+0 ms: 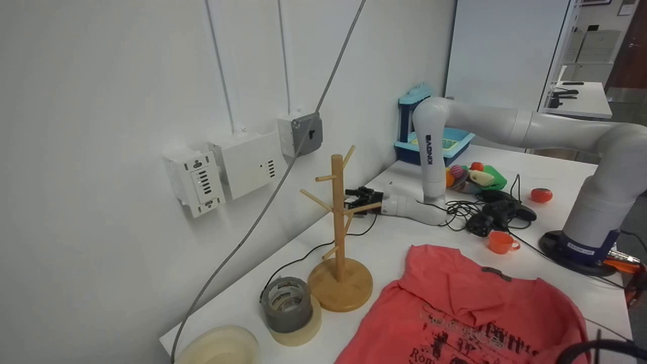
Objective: Unfold the sweatshirt sleeves
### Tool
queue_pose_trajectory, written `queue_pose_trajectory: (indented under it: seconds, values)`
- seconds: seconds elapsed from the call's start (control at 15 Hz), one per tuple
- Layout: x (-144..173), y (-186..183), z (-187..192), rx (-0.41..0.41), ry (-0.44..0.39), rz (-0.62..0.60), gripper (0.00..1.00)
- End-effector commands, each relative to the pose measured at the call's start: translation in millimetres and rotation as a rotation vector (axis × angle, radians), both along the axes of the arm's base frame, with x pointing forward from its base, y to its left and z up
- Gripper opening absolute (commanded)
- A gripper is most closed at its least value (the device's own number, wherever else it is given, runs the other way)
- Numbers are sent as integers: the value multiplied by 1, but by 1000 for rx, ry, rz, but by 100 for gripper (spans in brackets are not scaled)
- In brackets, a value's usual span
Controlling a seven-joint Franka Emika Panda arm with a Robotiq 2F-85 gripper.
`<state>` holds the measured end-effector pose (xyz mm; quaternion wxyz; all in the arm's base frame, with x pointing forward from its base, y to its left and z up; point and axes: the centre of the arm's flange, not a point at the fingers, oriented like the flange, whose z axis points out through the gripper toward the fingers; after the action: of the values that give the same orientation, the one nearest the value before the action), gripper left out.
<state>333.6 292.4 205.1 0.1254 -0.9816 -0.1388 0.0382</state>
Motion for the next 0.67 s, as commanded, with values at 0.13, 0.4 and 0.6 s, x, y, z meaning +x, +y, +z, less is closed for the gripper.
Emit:
queue_pose_trajectory:
  seconds: [0.13,0.4,0.6]
  values:
    - [52,-54,9,-49,-16,87,100]
    - [89,-103,15,-92,-53,70,100]
    - [116,-142,27,-122,-88,25,100]
